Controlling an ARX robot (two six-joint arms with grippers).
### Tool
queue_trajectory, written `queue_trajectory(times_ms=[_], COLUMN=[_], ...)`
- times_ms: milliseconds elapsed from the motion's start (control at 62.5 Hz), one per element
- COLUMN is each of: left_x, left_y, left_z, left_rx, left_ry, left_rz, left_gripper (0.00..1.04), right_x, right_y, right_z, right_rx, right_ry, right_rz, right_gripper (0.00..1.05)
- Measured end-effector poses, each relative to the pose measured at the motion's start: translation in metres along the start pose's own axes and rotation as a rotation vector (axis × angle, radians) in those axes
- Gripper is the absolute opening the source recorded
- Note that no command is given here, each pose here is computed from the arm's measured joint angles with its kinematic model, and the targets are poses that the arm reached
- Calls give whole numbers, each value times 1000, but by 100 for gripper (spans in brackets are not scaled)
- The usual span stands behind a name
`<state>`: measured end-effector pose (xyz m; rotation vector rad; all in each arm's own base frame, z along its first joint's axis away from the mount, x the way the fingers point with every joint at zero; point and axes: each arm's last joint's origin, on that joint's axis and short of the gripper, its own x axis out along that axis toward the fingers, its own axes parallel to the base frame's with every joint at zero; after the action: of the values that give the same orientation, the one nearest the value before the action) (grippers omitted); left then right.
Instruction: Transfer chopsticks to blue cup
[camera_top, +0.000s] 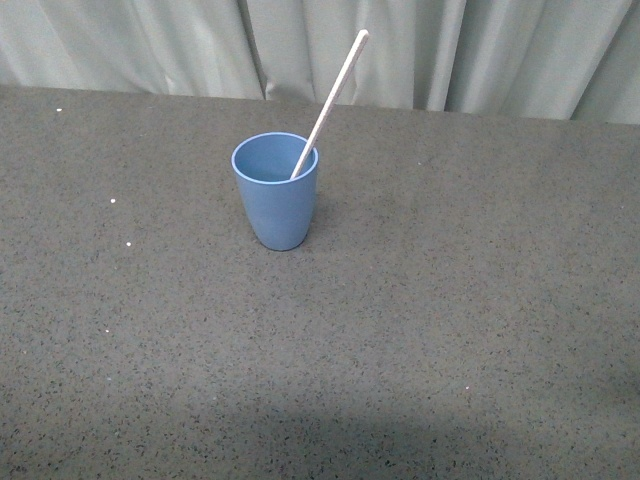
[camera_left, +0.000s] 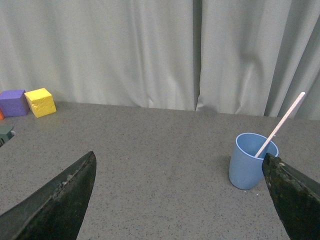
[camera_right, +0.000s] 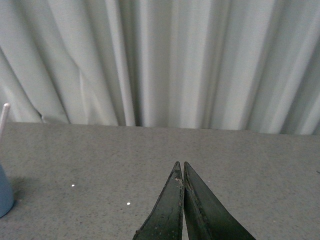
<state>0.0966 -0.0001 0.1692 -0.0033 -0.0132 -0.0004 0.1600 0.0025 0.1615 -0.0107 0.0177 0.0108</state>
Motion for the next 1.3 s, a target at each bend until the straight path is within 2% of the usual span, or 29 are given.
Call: queue_trajectory(times_ms=[544, 1296], left_x=[0, 0], left_y=[0, 0], left_z=[0, 0], left_rx=[0, 0], left_ry=[0, 0], left_rz=[0, 0], left_gripper=[98, 98], right_x=[-31, -51], right_y=[-2, -2], right_z=[4, 6], right_rx=[0, 0], right_ry=[-17, -26], right_rz=[-10, -9], right_gripper=[1, 1])
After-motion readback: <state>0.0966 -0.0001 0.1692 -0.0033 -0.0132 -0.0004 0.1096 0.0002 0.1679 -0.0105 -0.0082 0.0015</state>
